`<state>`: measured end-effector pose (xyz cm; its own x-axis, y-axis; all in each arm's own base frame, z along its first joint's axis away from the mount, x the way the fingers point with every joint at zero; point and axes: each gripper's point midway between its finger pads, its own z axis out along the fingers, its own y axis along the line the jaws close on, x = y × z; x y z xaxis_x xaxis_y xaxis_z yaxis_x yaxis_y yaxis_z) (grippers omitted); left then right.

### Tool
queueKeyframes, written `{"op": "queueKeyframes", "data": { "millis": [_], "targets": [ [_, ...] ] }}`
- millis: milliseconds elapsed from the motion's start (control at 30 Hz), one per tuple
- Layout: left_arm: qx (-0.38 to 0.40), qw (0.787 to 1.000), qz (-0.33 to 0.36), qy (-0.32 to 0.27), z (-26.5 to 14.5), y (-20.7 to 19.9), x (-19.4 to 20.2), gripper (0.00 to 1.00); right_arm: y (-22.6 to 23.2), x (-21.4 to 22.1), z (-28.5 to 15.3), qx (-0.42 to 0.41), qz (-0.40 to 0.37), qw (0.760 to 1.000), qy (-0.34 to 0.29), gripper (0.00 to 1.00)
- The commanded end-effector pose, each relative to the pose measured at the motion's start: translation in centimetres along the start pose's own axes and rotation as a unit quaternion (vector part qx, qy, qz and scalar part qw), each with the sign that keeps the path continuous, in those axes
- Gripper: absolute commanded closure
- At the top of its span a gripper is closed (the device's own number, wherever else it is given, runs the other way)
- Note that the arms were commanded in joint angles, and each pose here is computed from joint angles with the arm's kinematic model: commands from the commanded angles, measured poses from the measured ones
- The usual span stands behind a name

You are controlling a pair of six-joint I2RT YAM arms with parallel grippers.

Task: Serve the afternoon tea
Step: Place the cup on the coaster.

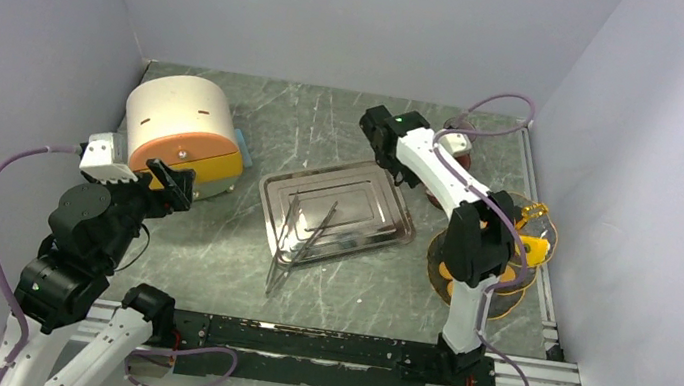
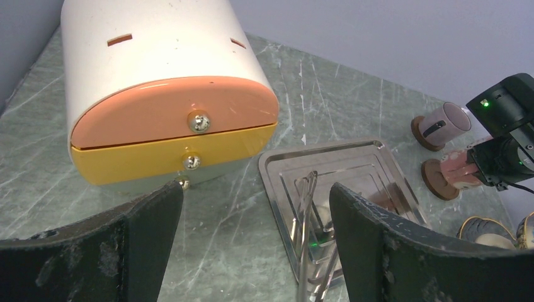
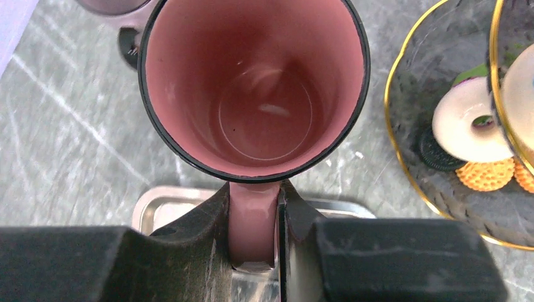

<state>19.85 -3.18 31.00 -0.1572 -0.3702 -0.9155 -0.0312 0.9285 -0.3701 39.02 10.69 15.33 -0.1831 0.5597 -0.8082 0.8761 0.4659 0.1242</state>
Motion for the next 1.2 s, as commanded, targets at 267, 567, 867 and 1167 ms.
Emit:
{"op": "queueKeyframes", "data": {
  "millis": [267,567,867,1167],
  "targets": [
    [0.007,1.000,-0.005,0.013,0.7,-0.3,1.0,0.03,-0.1,-5.0,2.2,-0.001,0.082,0.992,-0.096,1.00],
    [0.006,1.000,0.008,0.024,1.4,-0.1,2.0,0.03,-0.2,-4.7,4.8,0.026,0.082,0.992,-0.093,1.00],
    [0.002,1.000,0.007,0.018,1.3,0.1,1.8,0.03,-0.8,-4.1,6.3,0.049,0.074,0.991,-0.097,1.00],
    [-0.003,1.000,0.010,0.012,1.0,0.1,1.1,0.03,-0.9,-3.0,7.5,0.060,0.066,0.992,-0.092,1.00]
  ]
}}
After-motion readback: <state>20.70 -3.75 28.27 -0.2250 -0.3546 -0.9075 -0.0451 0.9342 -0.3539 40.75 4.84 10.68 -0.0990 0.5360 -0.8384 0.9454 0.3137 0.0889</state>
